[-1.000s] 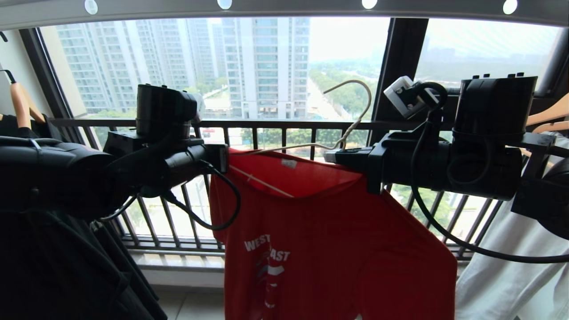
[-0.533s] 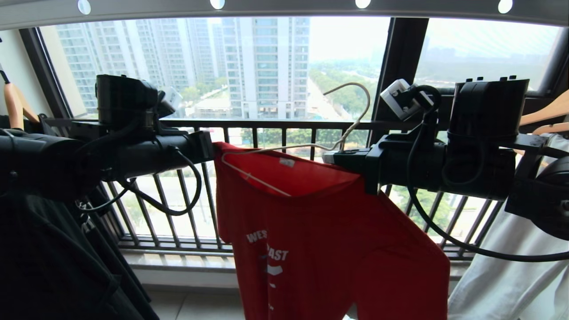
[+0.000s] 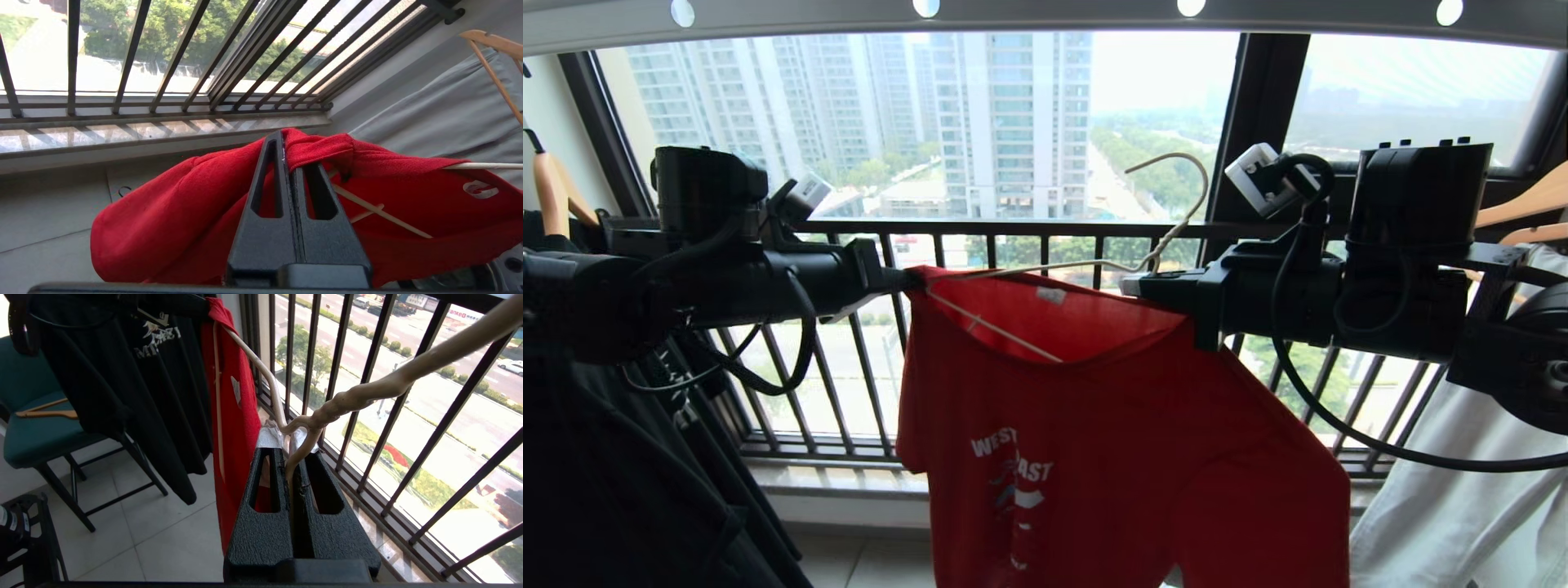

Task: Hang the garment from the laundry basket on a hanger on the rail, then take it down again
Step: Take the clothes off the clothes rack

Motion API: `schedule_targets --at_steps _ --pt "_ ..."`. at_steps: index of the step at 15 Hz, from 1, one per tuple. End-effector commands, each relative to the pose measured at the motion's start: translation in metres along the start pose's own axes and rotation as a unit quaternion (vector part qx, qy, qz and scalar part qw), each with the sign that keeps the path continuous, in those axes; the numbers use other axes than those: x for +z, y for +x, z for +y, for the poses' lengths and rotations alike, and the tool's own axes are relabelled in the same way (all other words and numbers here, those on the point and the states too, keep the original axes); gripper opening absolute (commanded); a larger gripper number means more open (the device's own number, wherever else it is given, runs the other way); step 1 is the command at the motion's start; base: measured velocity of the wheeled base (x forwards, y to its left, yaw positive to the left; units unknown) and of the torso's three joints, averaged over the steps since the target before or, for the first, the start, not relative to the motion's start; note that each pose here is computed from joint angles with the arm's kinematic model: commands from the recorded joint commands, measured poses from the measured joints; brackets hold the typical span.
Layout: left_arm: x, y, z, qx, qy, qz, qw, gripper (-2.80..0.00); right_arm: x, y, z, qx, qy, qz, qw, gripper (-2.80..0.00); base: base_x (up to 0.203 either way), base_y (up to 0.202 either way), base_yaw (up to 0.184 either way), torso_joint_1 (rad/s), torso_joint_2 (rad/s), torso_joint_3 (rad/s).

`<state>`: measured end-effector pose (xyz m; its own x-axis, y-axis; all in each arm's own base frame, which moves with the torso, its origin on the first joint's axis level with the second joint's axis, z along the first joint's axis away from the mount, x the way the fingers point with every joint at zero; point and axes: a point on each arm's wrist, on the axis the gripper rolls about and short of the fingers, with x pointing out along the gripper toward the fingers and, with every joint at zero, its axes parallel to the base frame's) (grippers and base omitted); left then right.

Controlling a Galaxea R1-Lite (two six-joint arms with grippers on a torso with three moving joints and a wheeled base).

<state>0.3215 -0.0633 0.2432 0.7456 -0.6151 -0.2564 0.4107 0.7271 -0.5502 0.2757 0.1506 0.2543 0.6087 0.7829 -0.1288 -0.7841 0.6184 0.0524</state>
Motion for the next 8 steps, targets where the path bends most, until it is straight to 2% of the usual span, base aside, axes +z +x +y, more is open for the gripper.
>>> schedule_targets --at_steps 1,3,6,8 --pt "-0.009 0.016 0.014 0.003 -0.017 0.023 0.9996 -2.8 -0.001 0.001 -0.002 -0.001 0.001 0.001 1.0 -2.8 0.0 0.0 0.0 0.0 0.0 0.0" --pt "-0.014 0.025 0.022 -0.003 -0.035 0.034 0.9988 -2.8 -0.002 0.003 -0.003 -0.001 0.002 0.003 1.0 -2.8 0.0 0.0 0.0 0.0 0.0 0.0" --pt "-0.017 0.034 0.029 -0.013 -0.052 0.018 0.9984 -2.8 -0.002 0.003 -0.004 -0.001 0.002 0.003 1.0 -2.8 0.0 0.0 0.0 0.0 0.0 0.0" --pt "-0.01 0.032 0.024 -0.026 -0.09 -0.004 0.9956 -2.8 -0.003 0.003 -0.004 -0.001 0.002 0.005 1.0 -2.8 0.0 0.0 0.0 0.0 0.0 0.0"
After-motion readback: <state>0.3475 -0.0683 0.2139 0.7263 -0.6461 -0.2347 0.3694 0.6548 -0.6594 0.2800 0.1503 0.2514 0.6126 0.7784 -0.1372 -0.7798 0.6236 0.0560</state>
